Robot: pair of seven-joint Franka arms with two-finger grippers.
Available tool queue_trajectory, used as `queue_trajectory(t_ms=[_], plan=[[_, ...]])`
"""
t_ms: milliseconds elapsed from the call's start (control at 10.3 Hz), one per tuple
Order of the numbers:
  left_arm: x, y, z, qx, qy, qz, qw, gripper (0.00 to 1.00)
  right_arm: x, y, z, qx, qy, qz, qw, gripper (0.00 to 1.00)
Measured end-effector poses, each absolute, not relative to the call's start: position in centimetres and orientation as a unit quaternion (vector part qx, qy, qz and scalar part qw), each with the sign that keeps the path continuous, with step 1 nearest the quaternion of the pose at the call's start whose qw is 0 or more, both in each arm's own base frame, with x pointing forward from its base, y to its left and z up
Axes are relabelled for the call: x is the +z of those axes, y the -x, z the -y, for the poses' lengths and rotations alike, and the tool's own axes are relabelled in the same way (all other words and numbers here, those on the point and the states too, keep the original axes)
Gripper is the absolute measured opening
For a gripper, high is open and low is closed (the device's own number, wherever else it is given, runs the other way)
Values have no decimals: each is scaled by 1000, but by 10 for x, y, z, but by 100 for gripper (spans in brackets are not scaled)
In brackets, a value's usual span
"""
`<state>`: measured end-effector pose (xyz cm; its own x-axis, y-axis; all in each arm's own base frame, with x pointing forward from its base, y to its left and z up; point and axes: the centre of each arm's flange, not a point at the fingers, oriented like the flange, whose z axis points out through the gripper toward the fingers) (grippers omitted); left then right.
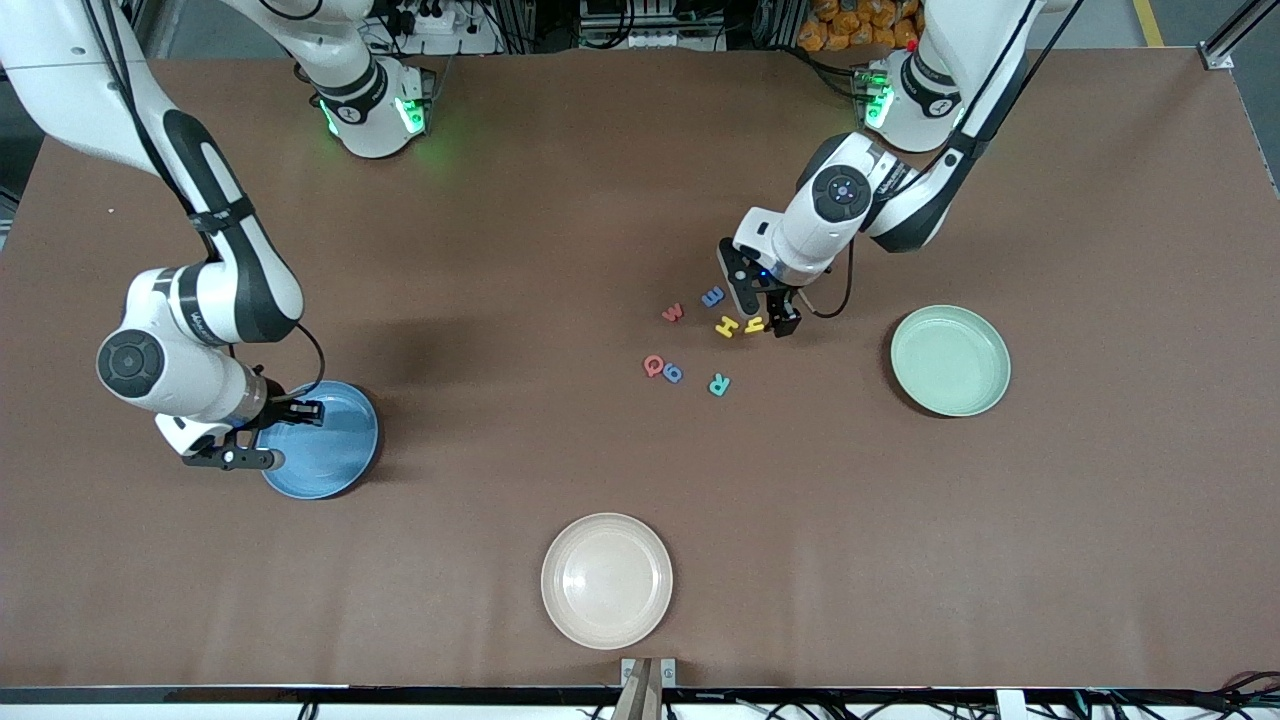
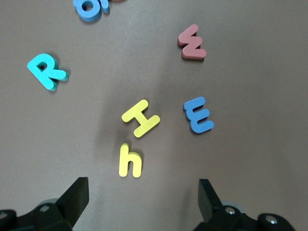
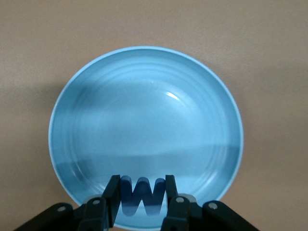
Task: Sort uppercase to blue plate, lowercase to green plate
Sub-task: 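Place the W on the blue plate while the left gripper reaches the h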
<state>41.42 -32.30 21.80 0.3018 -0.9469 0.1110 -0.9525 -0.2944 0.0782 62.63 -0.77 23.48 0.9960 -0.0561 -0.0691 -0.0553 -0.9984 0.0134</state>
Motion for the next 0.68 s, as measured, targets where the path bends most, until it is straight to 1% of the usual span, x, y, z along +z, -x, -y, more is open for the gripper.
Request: queue_trajectory(t_ms=[195, 390, 585, 682], plan=[[214, -415, 321, 21, -802, 594, 62, 100, 234, -629, 8, -27, -999, 31, 1, 51], [206, -417, 318, 21, -798, 600, 57, 100, 245, -635, 4, -15, -999, 29, 2, 73], [198, -418, 316, 21, -794, 605, 54, 100, 269, -641, -3, 1, -1000, 24, 4, 99], [195, -419, 314, 22, -795, 604, 53, 100, 282, -643, -8, 1, -1000, 20, 7, 100]])
